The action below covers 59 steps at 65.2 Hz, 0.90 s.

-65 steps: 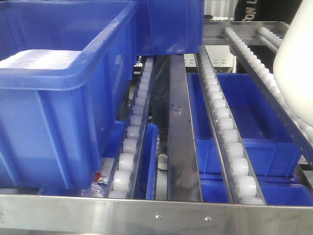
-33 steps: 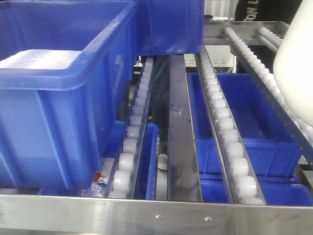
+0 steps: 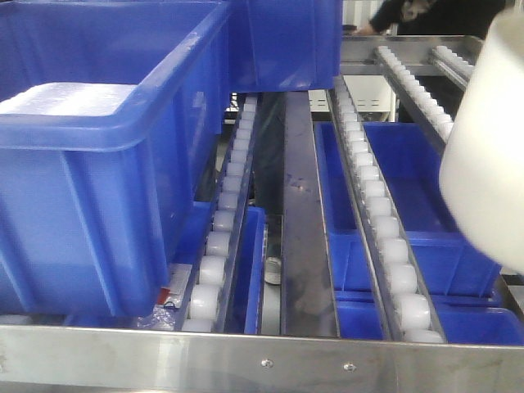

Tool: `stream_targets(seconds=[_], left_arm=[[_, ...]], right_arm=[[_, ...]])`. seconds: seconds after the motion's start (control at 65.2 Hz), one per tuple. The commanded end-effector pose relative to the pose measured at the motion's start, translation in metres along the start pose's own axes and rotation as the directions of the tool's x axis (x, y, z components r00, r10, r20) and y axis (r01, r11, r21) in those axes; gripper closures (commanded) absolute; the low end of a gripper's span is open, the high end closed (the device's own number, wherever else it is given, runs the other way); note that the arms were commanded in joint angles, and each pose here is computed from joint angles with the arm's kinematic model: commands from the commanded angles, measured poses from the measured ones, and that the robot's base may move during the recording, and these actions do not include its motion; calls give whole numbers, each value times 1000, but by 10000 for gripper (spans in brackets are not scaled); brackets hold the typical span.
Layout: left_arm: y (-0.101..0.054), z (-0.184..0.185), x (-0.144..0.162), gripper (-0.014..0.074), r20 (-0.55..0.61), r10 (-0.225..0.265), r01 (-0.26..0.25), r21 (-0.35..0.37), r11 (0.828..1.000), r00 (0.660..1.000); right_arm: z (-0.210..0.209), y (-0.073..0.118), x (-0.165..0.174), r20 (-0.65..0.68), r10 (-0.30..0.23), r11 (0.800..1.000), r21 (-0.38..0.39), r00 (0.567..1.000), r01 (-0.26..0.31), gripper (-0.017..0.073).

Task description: Move white bin to right shelf second layer

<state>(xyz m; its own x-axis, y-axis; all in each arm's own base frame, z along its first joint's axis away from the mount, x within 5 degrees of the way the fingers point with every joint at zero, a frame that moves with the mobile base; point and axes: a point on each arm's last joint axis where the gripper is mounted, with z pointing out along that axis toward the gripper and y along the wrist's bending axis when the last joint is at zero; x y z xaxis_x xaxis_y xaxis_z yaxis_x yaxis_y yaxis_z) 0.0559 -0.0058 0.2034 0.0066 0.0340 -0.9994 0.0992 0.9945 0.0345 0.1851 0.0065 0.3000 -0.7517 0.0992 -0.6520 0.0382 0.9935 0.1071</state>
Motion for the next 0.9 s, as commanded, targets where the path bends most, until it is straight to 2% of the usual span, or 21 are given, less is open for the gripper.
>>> stream_targets(seconds=[0.0,0.169,0.368,0.89], left_arm=[[0,0,4,509,60,-9,9,1,1000,998],[0,0,4,509,60,-9,9,1,1000,998],[0,0,4,509,60,-9,9,1,1000,998],[0,0,4,509,60,-9,9,1,1000,998]], right_arm=[[4,-2,-24,126,40,999,-10,991,-39,491],[29,-4,-28,80,43,999,-1,996,-44,491],[40,-4,-30,80,57,998,-5,995,-57,491],[62,-8,-4,-19,65,998,12,998,-64,489]])
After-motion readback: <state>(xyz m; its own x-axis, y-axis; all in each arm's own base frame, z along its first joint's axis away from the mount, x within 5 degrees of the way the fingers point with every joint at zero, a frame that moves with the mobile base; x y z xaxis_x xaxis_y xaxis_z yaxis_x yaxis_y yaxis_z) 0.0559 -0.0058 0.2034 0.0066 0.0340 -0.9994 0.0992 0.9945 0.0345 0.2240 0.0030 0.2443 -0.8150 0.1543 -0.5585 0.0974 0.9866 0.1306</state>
